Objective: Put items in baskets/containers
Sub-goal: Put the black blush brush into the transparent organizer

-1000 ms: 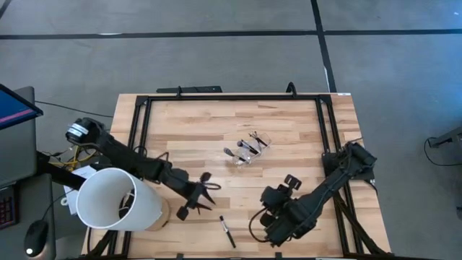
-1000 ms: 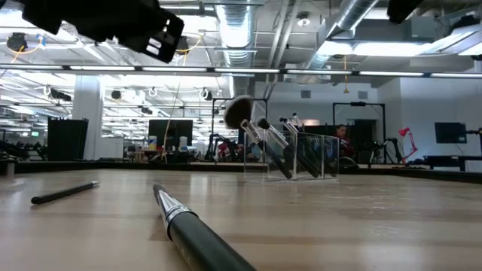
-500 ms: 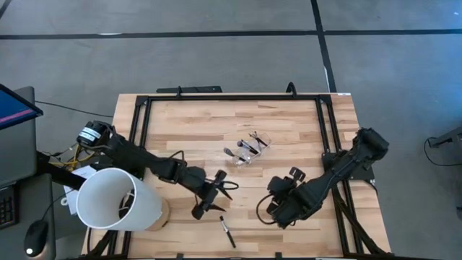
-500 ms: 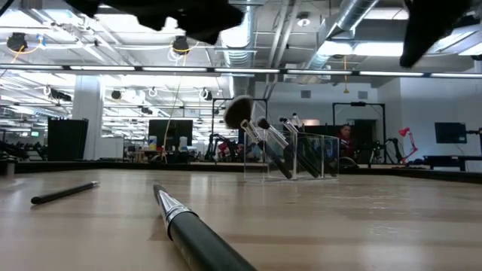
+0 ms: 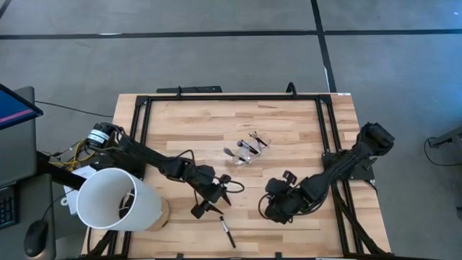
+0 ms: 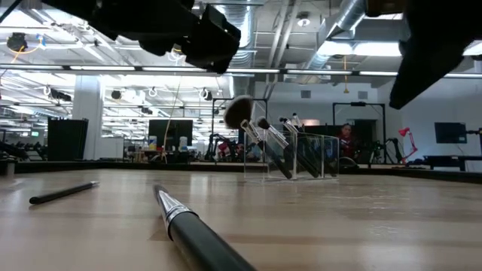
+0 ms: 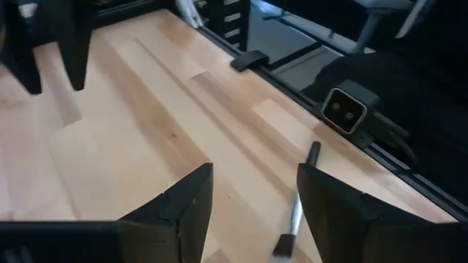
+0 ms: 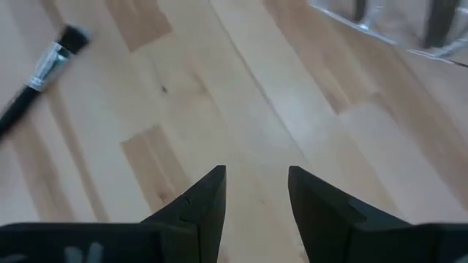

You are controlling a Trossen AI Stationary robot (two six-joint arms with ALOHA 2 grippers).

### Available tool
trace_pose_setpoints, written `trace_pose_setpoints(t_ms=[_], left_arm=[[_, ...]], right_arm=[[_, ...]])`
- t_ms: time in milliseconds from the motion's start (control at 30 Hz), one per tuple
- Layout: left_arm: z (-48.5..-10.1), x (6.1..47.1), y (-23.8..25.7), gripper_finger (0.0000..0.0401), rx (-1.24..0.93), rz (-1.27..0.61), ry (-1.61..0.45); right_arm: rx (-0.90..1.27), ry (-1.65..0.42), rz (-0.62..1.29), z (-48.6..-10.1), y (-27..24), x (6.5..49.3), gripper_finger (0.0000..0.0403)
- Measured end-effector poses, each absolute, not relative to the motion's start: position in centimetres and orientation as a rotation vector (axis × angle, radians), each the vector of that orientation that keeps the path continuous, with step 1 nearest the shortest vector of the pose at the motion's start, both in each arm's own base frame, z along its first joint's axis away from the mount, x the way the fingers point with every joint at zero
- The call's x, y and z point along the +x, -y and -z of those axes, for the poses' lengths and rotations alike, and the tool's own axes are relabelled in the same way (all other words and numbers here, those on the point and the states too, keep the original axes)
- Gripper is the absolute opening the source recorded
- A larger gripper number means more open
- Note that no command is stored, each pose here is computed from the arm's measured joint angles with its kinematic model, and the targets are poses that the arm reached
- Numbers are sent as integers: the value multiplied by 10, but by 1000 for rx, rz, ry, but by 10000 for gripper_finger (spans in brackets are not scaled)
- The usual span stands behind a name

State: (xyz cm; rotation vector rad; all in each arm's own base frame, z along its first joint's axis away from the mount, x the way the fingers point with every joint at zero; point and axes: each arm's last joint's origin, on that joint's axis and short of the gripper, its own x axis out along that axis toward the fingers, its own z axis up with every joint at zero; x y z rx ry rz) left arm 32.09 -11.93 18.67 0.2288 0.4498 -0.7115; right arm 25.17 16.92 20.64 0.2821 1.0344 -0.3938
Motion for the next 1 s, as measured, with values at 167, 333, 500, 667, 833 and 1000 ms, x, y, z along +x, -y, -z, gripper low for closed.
trace_pose_setpoints(t_ms=[167, 333, 500, 667, 833, 1000], left_arm=[[-180, 325, 131, 191, 221, 815, -454], [-174, 319, 132, 191, 286, 853, -512], [-173, 318, 130, 191, 387, 829, -516], [-171, 318, 129, 191, 485, 842, -494], [-155, 321, 130, 191, 544, 872, -518], [-131, 324, 131, 191, 566, 890, -574]], right_arm=[[309, -1047, 381, -209, -160, 259, 137], [328, -1035, 380, -214, -151, 262, 138], [366, -993, 350, -221, -147, 268, 137], [363, -954, 285, -224, -151, 273, 139], [353, -953, 292, -224, -150, 273, 135], [344, -952, 300, -224, -146, 275, 133]])
